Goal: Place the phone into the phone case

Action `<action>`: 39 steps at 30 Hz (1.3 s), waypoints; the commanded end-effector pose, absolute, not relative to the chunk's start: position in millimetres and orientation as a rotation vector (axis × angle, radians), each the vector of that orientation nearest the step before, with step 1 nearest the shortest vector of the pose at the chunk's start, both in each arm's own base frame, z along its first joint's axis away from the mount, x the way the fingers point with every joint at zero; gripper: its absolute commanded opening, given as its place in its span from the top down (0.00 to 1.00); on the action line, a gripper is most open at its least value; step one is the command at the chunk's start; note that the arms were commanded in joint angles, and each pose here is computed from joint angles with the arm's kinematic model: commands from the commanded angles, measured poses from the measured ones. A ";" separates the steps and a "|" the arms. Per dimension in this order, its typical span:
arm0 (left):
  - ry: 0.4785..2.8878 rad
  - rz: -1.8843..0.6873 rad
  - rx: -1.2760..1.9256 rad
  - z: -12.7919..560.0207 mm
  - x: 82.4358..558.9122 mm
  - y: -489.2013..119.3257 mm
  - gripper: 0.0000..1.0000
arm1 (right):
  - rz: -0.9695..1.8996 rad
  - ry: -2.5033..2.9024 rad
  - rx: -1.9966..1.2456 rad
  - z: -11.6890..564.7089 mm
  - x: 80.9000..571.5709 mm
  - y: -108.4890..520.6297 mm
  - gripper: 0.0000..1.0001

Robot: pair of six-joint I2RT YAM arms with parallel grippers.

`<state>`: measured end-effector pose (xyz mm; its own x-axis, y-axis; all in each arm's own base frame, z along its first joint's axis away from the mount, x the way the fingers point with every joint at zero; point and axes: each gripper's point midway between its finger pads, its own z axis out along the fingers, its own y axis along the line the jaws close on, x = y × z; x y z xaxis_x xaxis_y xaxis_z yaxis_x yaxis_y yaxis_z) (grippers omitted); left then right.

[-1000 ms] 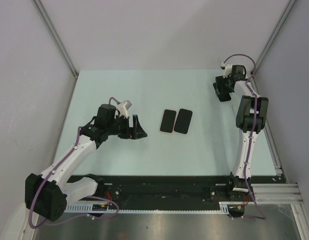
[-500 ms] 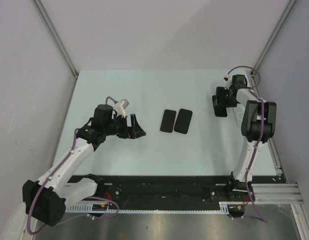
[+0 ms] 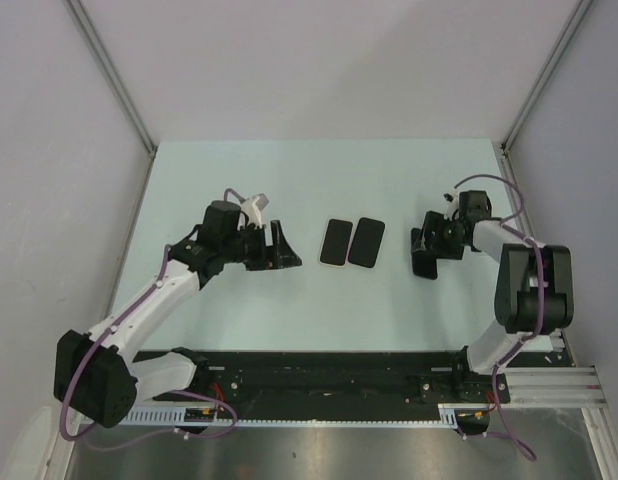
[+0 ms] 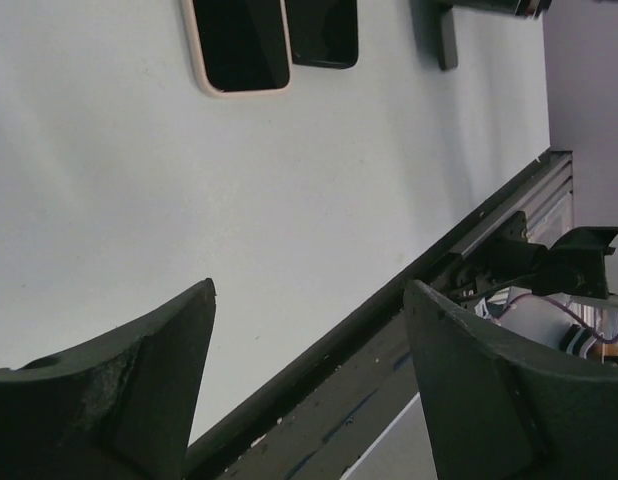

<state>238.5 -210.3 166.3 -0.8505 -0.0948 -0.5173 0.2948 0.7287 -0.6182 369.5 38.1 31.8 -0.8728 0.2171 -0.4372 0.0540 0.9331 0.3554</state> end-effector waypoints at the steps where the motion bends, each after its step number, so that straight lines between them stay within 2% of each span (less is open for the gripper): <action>1: 2.332 -1.112 0.162 190.0 246.5 -244.0 0.21 | 0.638 2.511 0.193 55.6 333.2 76.7 0.55; 7: 2.300 -1.236 0.189 183.0 242.8 -284.8 0.23 | 0.769 2.380 0.100 81.5 284.7 125.5 0.56; 13: 2.320 -1.283 0.182 171.4 239.8 -314.9 0.27 | 0.861 2.241 0.020 108.2 262.7 166.9 0.56; 16: 2.306 -1.309 0.194 169.2 240.2 -327.8 0.27 | 0.877 2.247 0.001 104.1 252.0 182.5 0.57; 20: 2.338 -1.304 0.203 150.2 244.8 -341.6 0.29 | 0.956 2.195 -0.032 111.9 246.3 205.9 0.56; 28: 2.371 -1.336 0.194 129.3 250.2 -358.9 0.40 | 0.976 2.178 -0.048 117.1 239.7 222.2 0.57; 39: 2.355 -1.395 0.219 125.5 241.2 -368.6 0.39 | 0.958 2.173 -0.040 116.9 241.6 220.9 0.57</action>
<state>236.8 -355.7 104.4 -0.9275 -0.0432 -0.3713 0.2872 0.5535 -0.7817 227.5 213.9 92.1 -0.7808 0.2059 -0.5898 -0.2624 0.7488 0.6087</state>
